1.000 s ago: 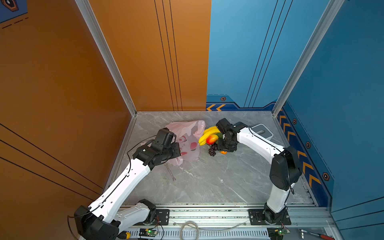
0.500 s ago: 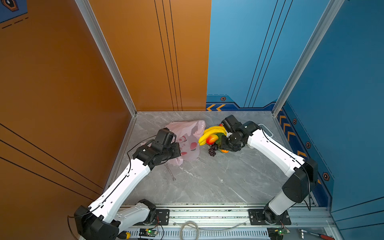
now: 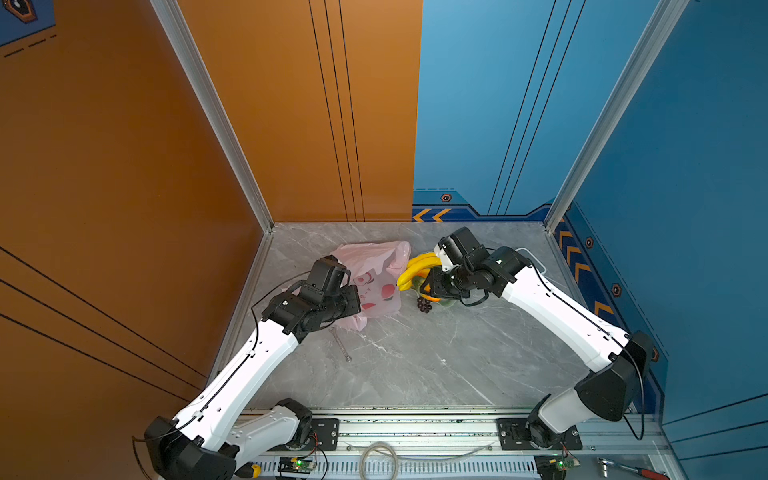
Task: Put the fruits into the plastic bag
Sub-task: 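Grasp the green-yellow fruit on the plate with the right gripper and lift, then carry the green-yellow fruit into the pink bag and open the right gripper, then withdraw the right gripper from the bag back over the fruit plate, then lower the right gripper onto the red-yellow mango and grasp it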
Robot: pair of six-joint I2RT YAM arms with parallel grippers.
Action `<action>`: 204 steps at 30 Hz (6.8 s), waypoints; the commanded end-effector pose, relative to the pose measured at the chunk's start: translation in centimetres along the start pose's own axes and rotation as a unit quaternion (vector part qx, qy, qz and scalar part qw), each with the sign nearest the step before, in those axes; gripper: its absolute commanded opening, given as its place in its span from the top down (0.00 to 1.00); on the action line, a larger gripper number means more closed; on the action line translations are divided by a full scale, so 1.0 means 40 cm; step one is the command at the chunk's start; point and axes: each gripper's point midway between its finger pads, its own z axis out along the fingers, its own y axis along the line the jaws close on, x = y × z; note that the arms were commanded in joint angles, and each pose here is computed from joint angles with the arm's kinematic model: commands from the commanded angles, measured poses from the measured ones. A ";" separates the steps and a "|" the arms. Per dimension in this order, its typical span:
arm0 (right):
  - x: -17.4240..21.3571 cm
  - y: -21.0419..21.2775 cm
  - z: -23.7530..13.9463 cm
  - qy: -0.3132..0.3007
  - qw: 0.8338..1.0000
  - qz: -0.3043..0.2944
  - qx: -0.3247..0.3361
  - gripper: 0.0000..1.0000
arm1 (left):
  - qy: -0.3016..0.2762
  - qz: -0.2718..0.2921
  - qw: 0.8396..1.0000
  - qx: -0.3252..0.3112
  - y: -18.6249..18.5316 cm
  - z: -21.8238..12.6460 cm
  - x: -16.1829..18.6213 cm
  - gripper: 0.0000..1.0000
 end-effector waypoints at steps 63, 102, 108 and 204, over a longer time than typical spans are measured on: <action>-0.144 0.190 0.619 -0.035 0.982 0.094 -0.161 0.63 | 0.035 -0.017 0.999 0.037 -0.049 0.033 0.021 1.00; -0.130 0.272 0.554 -0.019 0.986 0.039 -0.159 0.00 | 0.039 -0.031 0.998 0.032 -0.029 0.060 0.033 1.00; -0.114 0.219 0.508 -0.011 0.996 0.029 -0.088 0.00 | 0.038 -0.035 0.998 0.031 -0.021 0.059 0.034 1.00; -0.176 -0.215 0.316 0.041 0.893 -0.237 0.380 0.01 | 0.049 -0.071 0.995 0.044 0.048 0.063 0.034 1.00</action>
